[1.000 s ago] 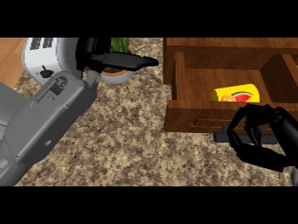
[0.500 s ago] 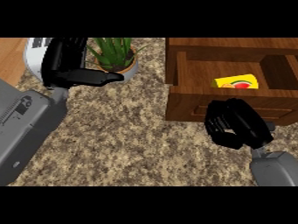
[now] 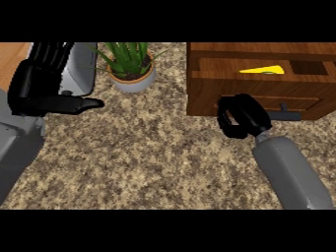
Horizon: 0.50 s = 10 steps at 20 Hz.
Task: Pick up the cup, place it into the drawer and close the drawer
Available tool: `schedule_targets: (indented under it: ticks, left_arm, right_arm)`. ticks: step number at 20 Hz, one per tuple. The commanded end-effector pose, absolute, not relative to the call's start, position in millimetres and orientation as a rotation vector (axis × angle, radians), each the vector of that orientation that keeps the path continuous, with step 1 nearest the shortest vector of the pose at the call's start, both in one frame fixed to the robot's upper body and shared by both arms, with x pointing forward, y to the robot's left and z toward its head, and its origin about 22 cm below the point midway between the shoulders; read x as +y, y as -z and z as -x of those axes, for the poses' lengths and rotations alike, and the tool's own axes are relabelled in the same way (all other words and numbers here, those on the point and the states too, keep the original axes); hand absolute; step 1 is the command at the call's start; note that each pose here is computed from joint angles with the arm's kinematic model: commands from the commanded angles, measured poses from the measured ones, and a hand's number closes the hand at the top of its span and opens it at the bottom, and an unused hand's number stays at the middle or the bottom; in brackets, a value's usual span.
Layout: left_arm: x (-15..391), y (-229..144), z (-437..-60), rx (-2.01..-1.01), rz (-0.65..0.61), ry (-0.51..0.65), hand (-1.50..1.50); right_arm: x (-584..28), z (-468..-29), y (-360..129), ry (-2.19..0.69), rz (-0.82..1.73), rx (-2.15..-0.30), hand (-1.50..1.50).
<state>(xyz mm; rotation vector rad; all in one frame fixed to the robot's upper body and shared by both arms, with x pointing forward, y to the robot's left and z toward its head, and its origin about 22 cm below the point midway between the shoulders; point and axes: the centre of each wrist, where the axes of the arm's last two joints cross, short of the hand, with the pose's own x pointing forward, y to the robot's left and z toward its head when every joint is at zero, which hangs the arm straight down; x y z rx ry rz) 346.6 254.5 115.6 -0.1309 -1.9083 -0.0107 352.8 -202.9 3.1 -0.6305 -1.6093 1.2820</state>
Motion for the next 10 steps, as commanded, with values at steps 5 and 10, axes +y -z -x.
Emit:
schedule_targets:
  ticks: [5, 10]
  left_arm:
    - [284.7, -113.2, -327.5, -1.903, 0.151, 0.039, -1.50]
    - [282.7, -115.0, -329.7, -1.919, 0.162, 0.034, -1.50]
  right_arm:
    - [-234.2, -403.8, -3.2, -1.253, 0.613, -1.536, 1.50]
    - [-247.5, -427.2, -30.2, -1.217, 0.594, -1.507, 1.50]
